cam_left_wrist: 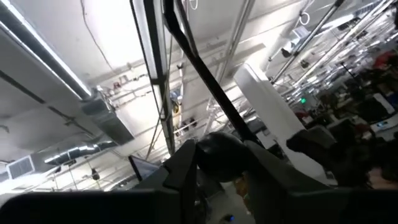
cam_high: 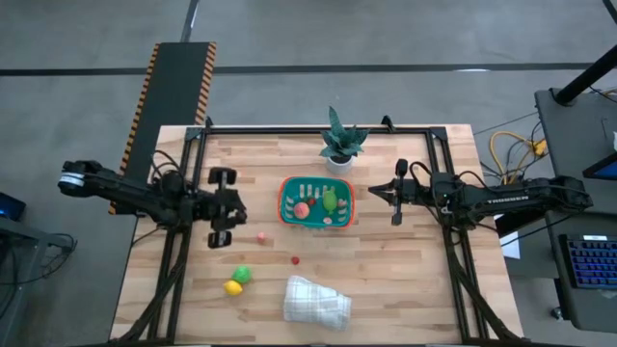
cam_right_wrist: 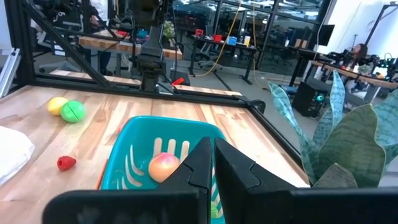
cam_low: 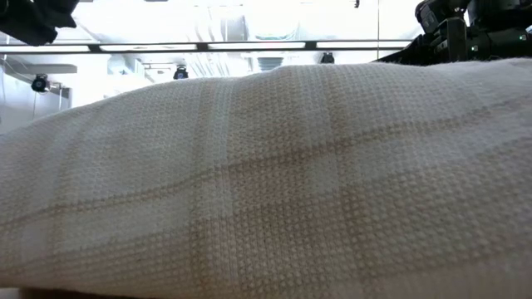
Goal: Build produce basket
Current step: Put the black cherry into the blue basket
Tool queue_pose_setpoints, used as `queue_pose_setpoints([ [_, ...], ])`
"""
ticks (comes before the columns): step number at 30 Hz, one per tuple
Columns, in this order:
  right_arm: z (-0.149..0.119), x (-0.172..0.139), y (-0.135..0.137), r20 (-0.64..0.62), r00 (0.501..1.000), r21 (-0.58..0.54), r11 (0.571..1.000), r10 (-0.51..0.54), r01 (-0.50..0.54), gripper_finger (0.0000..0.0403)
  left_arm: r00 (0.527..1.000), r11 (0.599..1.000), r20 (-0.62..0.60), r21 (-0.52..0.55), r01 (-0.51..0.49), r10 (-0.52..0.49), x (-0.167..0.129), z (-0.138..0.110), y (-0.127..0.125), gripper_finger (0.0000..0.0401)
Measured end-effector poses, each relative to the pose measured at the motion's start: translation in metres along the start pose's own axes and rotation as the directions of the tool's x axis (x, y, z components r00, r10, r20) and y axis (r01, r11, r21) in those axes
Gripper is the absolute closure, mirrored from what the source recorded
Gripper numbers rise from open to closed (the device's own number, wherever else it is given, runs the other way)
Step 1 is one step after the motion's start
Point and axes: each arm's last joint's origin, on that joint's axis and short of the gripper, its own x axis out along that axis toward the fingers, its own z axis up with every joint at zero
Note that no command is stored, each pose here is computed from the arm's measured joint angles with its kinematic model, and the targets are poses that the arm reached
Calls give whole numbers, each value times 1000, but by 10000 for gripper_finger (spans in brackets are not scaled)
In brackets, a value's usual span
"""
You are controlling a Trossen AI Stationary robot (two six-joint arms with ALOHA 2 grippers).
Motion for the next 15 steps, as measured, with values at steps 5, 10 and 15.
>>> queue_pose_setpoints([
  [5, 0, 0, 0, 0, 1000, 3, 1000, 0, 0, 394, 982, 986, -94, 17, -164, 165, 3, -5, 5, 315],
  [10, 0, 0, 0, 0, 1000, 6, 1000, 0, 0, 394, 629, 693, -294, 263, -671, 720, 6, 5, 34, 315],
  [15, 0, 0, 0, 1, 1000, -2, 1000, -1, 1, 394, 288, 617, -569, 549, -564, 770, -2, -22, 26, 315],
])
